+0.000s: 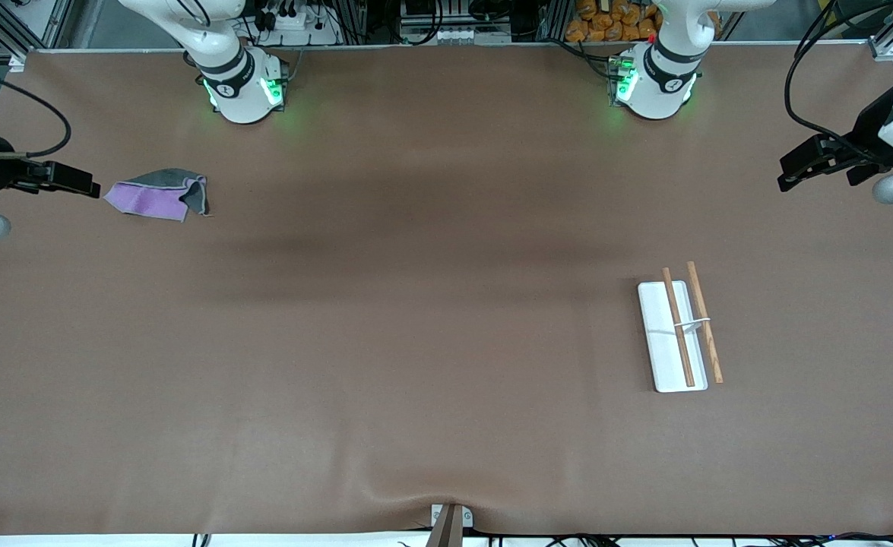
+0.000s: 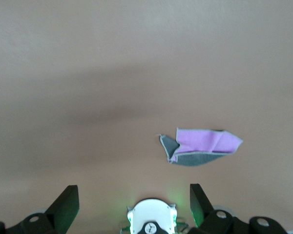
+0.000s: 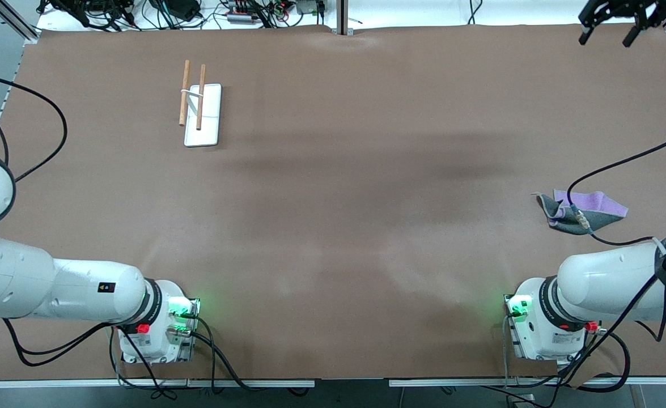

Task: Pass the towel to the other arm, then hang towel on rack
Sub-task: 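Move the right gripper down toward the purple-grey towel, then close the right gripper on the towel edge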

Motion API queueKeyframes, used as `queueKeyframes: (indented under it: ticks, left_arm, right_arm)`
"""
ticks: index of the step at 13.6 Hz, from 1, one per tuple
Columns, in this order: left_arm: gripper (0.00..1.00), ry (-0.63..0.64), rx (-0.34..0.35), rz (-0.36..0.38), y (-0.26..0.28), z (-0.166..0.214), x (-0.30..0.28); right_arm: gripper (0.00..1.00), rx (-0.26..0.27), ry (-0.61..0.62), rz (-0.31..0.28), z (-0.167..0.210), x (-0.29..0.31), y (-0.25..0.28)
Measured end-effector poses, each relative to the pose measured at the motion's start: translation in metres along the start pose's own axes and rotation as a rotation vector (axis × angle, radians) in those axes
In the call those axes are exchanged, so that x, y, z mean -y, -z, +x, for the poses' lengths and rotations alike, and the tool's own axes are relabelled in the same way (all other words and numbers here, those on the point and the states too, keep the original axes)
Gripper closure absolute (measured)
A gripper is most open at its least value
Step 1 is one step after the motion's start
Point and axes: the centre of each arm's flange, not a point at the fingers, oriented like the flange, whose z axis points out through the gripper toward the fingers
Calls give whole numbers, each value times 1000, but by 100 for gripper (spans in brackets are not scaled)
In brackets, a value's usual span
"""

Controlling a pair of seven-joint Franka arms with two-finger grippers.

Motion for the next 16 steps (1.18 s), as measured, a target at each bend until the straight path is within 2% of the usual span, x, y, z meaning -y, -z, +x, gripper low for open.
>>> queueKeyframes:
  ticks: [5, 11, 13, 16]
  left_arm:
    - [0, 0, 2, 0, -6, 5, -1]
    - [0, 4, 2, 0, -15, 9, 1]
    - [0, 3, 2, 0, -18, 10, 0]
    - [0, 4, 1, 0, -24, 11, 0]
  right_arm:
    - [0, 83, -63, 20, 5, -37, -50]
    - [0, 47, -87, 24, -33, -57, -147]
    - [0, 20, -78, 43, -38, -88, -179]
    - [0, 16, -88, 65, -47, -115, -237]
